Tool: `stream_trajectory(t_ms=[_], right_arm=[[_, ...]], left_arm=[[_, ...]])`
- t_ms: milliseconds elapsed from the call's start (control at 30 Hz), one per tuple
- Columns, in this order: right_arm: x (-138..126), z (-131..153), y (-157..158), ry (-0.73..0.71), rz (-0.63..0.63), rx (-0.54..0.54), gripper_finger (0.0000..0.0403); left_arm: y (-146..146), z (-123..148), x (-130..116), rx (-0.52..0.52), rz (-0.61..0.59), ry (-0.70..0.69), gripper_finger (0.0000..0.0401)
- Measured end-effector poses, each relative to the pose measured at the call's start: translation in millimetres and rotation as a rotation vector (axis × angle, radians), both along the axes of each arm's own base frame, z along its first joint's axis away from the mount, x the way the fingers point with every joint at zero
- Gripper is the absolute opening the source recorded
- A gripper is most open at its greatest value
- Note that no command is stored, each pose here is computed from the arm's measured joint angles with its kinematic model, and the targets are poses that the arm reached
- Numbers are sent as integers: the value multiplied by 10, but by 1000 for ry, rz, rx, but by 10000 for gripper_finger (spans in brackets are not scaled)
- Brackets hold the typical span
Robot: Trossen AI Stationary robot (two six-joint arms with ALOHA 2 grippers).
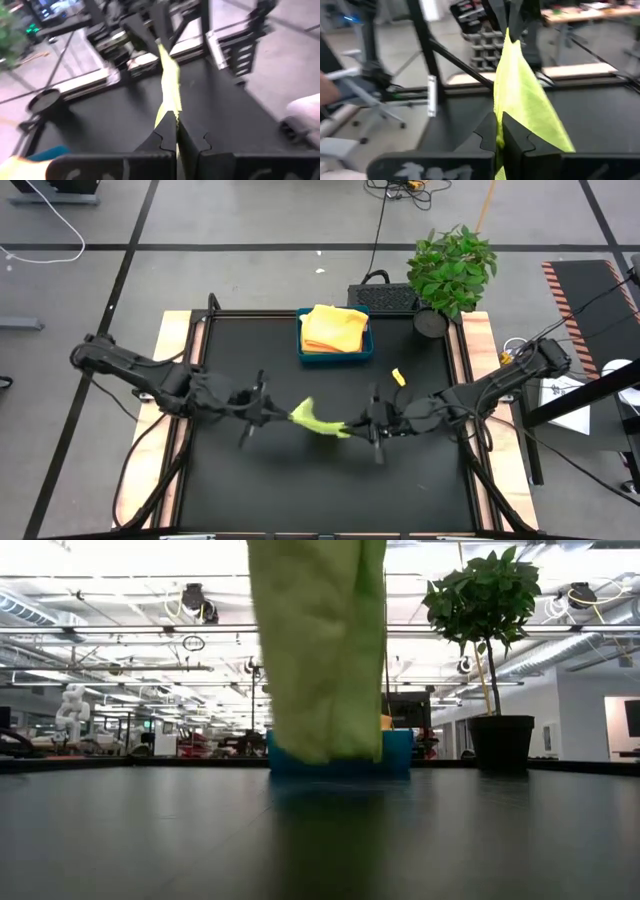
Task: Fold microfiber towels
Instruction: Fold the green microfiber towel
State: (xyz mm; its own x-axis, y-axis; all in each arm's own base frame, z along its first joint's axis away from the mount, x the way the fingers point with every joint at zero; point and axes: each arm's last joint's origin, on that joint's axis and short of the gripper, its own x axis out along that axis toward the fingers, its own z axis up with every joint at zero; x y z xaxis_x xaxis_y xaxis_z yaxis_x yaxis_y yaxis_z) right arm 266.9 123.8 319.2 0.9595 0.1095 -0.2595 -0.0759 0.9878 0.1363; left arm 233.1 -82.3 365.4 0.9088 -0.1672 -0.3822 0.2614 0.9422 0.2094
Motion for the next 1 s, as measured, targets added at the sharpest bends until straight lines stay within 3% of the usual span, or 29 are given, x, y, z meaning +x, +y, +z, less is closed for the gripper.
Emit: stream_trajectory(t_ms=[200,400,567,800,1000], right_arm=[[3,33,119,-52,122,39,0],[-1,29,115,-33,113,97,0],[22,-120,-51,121,-2,141,0],[17,-605,-411,303,-192,203,0],[-58,-997,-697,394,-315,191,0]], left_arm=[[-242,41,-97,-85,-83,-20,2],[-270,12,-95,-136,-70,16,2],[-92,-198,85,-121,39,163,2],[228,-812,544,-134,138,425,4],[517,-1090,800,-37,204,462,5]])
